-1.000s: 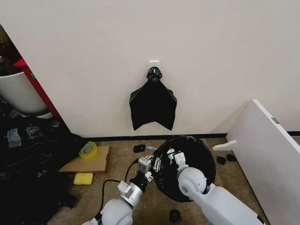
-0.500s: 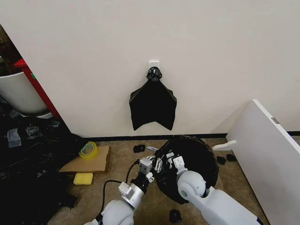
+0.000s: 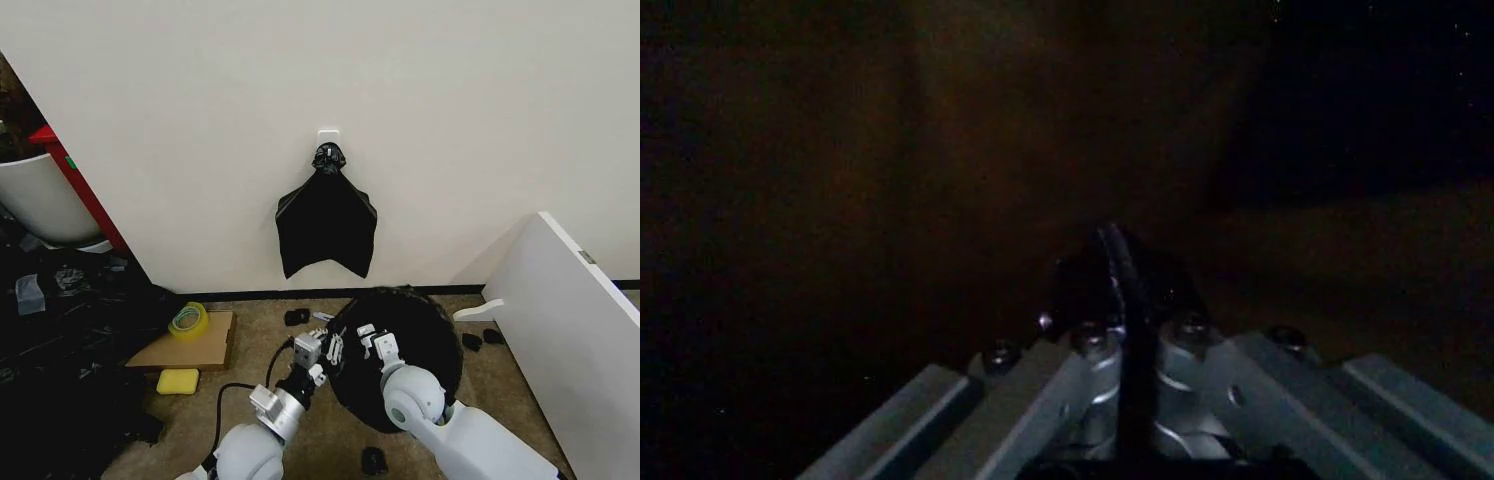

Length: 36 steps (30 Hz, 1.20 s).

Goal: Place the garbage bag over the trash bin.

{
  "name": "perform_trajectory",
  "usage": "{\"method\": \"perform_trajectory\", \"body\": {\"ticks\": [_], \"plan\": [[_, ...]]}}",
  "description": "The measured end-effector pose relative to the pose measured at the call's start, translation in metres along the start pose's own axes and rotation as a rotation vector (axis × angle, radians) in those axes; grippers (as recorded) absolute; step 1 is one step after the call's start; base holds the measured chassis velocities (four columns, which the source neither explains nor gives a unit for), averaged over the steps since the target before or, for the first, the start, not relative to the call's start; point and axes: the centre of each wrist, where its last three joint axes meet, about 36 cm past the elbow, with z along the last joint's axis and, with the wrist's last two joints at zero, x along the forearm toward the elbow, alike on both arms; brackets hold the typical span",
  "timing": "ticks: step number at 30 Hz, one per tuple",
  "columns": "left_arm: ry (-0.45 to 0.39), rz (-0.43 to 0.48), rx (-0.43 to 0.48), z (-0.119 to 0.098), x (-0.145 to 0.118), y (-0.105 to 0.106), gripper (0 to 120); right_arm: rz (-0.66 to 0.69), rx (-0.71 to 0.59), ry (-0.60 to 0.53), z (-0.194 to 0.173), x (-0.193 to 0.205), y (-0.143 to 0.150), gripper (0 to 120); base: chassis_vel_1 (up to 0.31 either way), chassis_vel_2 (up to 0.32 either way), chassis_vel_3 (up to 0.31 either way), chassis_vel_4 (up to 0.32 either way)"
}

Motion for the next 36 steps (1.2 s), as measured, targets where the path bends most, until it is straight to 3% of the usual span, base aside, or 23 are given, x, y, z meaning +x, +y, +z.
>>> {"method": "perform_trajectory", "body": {"ticks": [6,7,10,15,17,19,21,22,23,25,28,36], "plan": [[-0.005,-0.029,0.003,-0.004,-0.007,0.007,4,-0.059,-0.006,-0.079,-0.009,0.021,0.009,18,0.000,0.000,0.000,0.000],[0.004,-0.042,-0.008,-0.007,-0.009,0.016,4,-0.081,0.022,-0.156,-0.013,0.036,0.008,25,0.000,0.000,0.000,0.000],[0.018,-0.050,-0.033,-0.008,-0.010,0.026,4,-0.099,0.044,-0.190,-0.017,0.054,0.006,32,0.000,0.000,0.000,0.000],[0.041,-0.081,-0.028,-0.005,-0.015,0.039,4,-0.060,0.036,-0.232,-0.024,0.090,-0.019,51,0.000,0.000,0.000,0.000],[0.083,-0.186,0.070,0.004,-0.015,0.040,4,-0.059,0.059,-0.314,-0.024,0.122,-0.030,61,0.000,0.000,0.000,0.000],[0.094,-0.219,0.095,0.006,-0.016,0.040,4,-0.063,0.071,-0.352,-0.023,0.128,-0.032,65,0.000,0.000,0.000,0.000],[0.159,-0.396,0.216,0.002,-0.023,0.040,4,-0.080,0.135,-0.522,-0.012,0.132,-0.035,77,0.000,0.000,0.000,0.000],[0.159,-0.396,0.216,0.002,-0.023,0.040,4,-0.080,0.135,-0.522,-0.012,0.132,-0.035,77,0.000,0.000,0.000,0.000],[0.202,-0.489,0.309,-0.003,-0.028,0.044,4,-0.122,0.120,-0.597,-0.007,0.142,-0.027,83,0.000,0.000,0.000,0.000],[0.236,-0.558,0.376,-0.005,-0.034,0.050,4,-0.154,0.076,-0.658,-0.001,0.153,-0.019,90,0.000,0.000,0.000,0.000],[0.265,-0.612,0.451,-0.001,-0.039,0.058,4,-0.141,0.017,-0.698,0.002,0.160,-0.017,99,0.000,0.000,0.000,0.000],[0.247,-0.594,0.556,0.009,-0.043,0.065,4,-0.121,-0.026,-0.685,0.009,0.158,-0.014,100,0.000,0.000,0.000,0.000]]}}
